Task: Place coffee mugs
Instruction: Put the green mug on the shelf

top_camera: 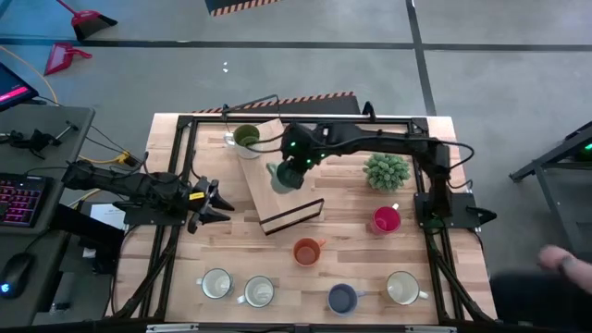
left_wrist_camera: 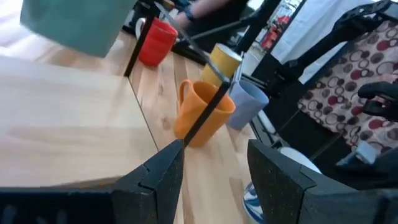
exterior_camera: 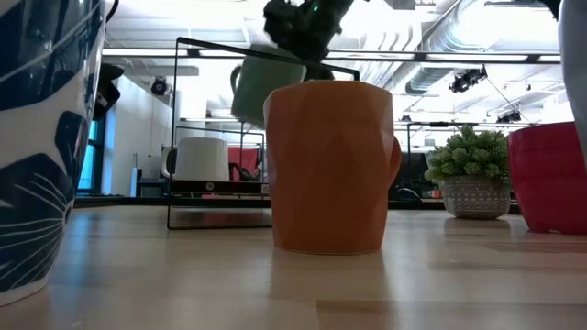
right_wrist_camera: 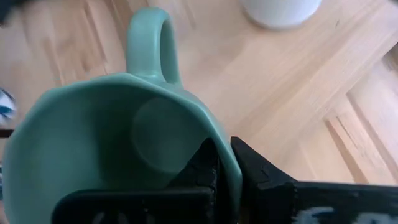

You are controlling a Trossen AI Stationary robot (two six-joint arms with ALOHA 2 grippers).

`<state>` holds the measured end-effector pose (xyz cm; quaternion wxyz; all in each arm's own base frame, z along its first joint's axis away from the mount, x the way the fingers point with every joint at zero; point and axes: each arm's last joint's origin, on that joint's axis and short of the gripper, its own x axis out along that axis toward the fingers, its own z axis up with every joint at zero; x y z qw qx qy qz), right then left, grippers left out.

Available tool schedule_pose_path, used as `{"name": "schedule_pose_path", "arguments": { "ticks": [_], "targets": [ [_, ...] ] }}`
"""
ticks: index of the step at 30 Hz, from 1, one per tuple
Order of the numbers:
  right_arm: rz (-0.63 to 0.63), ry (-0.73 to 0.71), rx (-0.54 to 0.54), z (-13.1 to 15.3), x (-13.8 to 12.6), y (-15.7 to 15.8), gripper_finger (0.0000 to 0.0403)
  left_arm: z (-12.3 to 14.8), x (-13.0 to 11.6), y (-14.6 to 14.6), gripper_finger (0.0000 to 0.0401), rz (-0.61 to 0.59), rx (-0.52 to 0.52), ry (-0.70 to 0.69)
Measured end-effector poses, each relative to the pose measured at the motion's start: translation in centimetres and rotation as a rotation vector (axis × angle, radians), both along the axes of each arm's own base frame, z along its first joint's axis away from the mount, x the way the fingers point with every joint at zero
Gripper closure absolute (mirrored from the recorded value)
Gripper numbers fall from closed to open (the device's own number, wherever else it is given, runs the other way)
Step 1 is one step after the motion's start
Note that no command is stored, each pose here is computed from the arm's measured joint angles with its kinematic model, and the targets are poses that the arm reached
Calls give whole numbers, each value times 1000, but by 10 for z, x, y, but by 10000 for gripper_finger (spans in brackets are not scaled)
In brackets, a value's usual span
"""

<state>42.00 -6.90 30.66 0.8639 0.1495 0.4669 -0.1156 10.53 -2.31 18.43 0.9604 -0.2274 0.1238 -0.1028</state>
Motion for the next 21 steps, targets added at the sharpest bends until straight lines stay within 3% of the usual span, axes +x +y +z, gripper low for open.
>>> {"name": "schedule_pose_path", "arguments": {
  "ticks": [10, 21],
  "targets": [
    [40, 149, 4, -13, 16, 16, 403, -1, 0, 0, 236, -9, 1, 14],
    [-161, 288, -16, -28, 6, 37, 403, -1, 0, 0, 236, -9, 1, 12]
  ]
}}
